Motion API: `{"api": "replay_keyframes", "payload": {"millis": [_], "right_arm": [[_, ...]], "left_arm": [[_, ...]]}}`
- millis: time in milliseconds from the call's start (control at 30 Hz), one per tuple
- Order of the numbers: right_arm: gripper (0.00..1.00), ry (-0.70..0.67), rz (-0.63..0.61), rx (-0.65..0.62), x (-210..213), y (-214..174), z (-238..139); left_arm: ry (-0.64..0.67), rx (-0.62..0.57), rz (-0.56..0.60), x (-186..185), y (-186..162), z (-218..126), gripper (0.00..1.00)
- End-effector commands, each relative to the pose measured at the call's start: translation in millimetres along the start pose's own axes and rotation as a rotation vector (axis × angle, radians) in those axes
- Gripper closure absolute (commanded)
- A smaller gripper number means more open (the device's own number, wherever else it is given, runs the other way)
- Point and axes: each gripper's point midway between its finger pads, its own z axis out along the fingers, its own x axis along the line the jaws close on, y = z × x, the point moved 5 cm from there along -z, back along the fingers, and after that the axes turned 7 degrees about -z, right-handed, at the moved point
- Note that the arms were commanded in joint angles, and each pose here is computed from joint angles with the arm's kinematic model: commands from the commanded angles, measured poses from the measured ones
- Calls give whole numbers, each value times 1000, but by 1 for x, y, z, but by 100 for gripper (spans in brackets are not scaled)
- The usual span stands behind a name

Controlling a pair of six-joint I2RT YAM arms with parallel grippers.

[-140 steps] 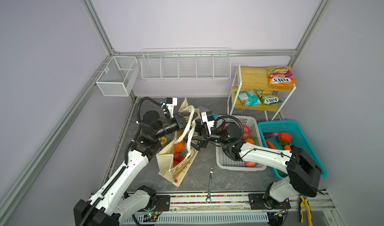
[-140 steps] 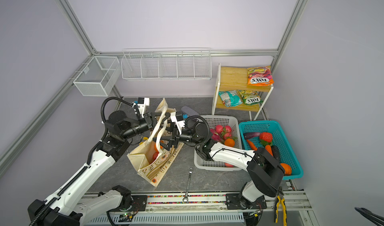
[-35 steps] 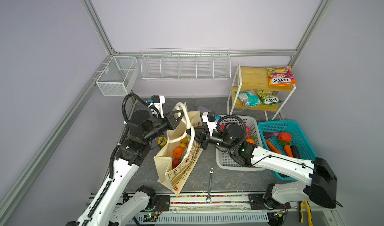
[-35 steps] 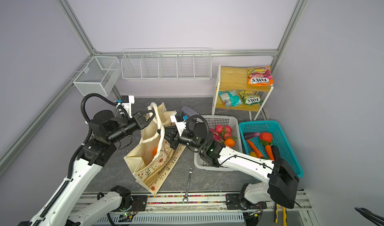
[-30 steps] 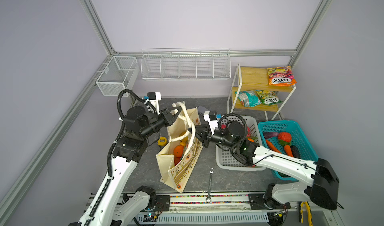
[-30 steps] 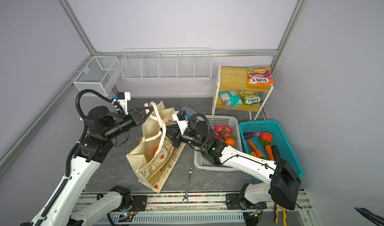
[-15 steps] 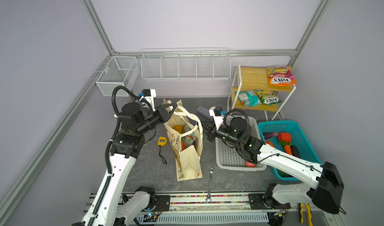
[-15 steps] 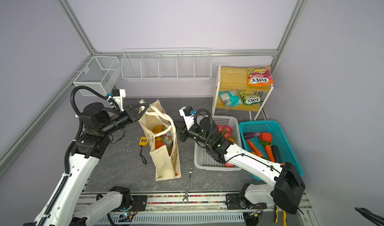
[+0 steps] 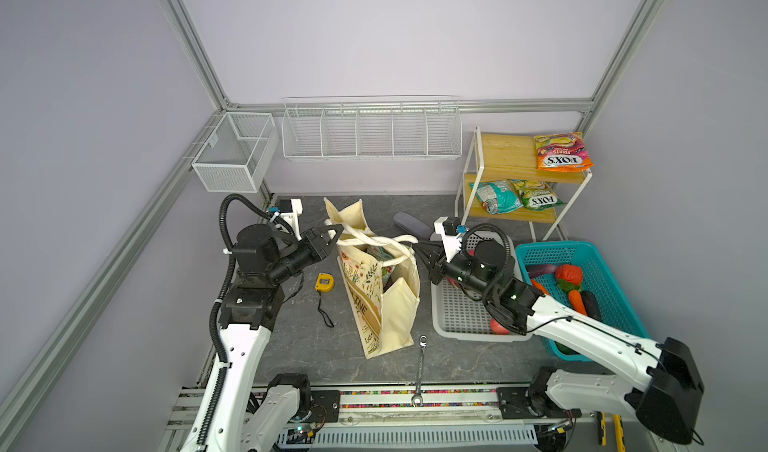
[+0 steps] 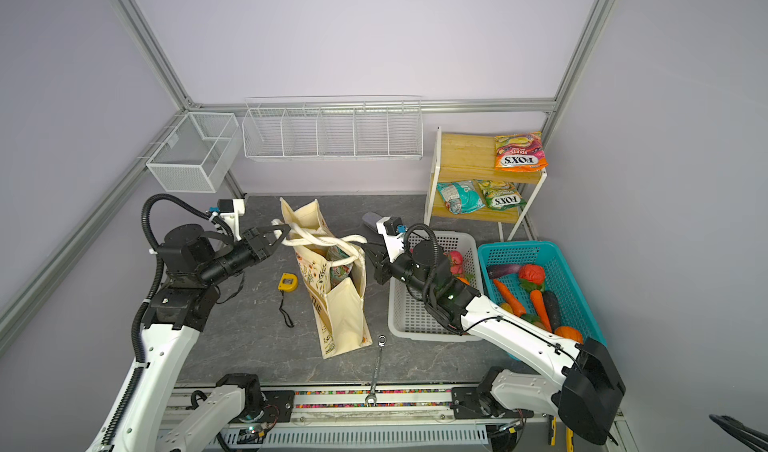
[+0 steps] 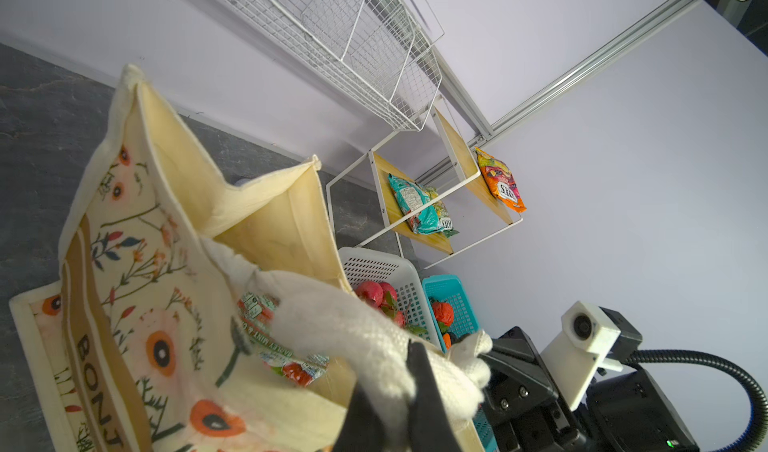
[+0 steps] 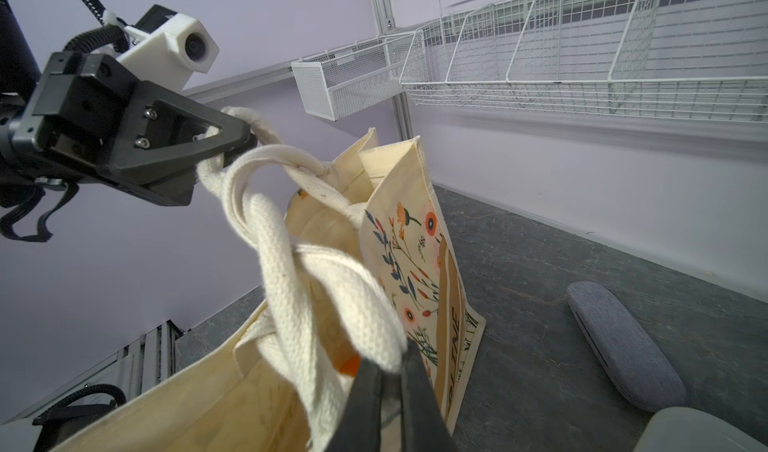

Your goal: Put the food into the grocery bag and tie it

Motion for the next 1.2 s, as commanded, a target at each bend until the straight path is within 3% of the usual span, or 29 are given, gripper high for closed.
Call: {"api": "replay_keyframes", "payload": {"millis": [0,167,433,700,967,1167], "right_arm": [[93,-123,12,-106,-26,21,-18],[93,-136,-9,-83,-35,22,-25],[84,61,-145,37,-5,13,6],[69,118,-270,115,10,3,27],[44,65,-394,162,3,11,33],[39,67,-518,223,4,24,41]], "left_arm": [[23,-56,19,7,5,-12,100],[31,-59,6,16,6,-18,100],[-10,-31,-11,15,4,-12,100],[-19,4,-21,21,-3,-9,100],[-26,15,-26,24,-6,-7,100],[-31,18,-25,25,-7,-6,100]]}}
